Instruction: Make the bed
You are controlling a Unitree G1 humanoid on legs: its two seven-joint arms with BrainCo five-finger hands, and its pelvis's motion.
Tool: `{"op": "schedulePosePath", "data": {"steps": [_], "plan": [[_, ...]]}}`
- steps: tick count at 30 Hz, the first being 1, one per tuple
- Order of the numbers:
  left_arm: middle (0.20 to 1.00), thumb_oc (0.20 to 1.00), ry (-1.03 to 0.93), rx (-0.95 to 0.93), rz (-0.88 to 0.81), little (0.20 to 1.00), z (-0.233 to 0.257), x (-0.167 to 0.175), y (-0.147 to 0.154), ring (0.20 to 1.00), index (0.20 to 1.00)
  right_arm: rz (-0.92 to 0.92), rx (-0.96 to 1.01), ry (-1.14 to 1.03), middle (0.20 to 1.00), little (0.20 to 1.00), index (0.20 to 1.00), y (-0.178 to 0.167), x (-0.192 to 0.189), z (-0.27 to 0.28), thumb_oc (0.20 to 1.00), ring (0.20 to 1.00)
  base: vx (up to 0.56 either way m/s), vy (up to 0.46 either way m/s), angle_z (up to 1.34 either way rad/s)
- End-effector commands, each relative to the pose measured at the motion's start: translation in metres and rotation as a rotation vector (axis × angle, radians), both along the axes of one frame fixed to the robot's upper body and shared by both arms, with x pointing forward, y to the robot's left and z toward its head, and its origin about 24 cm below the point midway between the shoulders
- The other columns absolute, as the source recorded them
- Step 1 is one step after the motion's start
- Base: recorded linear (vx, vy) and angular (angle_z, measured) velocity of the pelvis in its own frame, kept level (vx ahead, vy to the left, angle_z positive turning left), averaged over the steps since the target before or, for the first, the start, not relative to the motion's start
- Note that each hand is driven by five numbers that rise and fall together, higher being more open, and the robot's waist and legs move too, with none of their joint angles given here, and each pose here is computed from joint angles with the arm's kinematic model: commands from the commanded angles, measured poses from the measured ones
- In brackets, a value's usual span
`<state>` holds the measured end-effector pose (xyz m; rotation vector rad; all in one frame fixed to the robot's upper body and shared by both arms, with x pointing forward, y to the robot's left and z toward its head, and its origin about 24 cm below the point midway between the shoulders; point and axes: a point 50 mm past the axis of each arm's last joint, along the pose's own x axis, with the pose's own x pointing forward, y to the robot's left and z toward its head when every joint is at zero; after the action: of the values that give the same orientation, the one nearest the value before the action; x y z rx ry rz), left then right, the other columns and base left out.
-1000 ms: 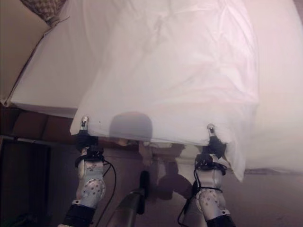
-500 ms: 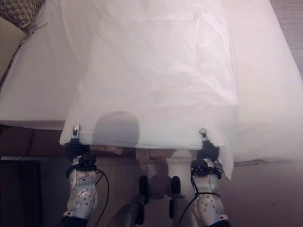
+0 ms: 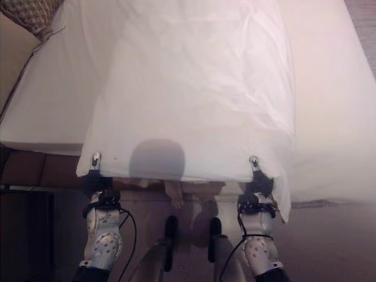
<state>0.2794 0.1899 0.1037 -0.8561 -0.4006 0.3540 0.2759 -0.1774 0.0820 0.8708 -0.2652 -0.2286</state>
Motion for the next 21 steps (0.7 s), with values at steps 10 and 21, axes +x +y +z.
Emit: {"op": "schedulePosePath", "data": {"steps": [10, 21], "plan": [[0.2, 0.2, -0.091, 0.123, 0.216, 0.2, 0.014, -0.024, 0.054, 0.2, 0.2, -0.191, 0.009, -0.088, 0.2, 0.2, 0.2, -0.036, -0.013, 0.011, 0.2, 0.2, 0.06, 0.644, -0.07], [0.2, 0.2, -0.065, 0.112, 0.164, 0.2, 0.012, -0.021, 0.039, 0.2, 0.2, -0.157, -0.031, -0.074, 0.2, 0.2, 0.2, -0.036, -0.021, 0.005, 0.2, 0.2, 0.0, 0.17, -0.24]]}}
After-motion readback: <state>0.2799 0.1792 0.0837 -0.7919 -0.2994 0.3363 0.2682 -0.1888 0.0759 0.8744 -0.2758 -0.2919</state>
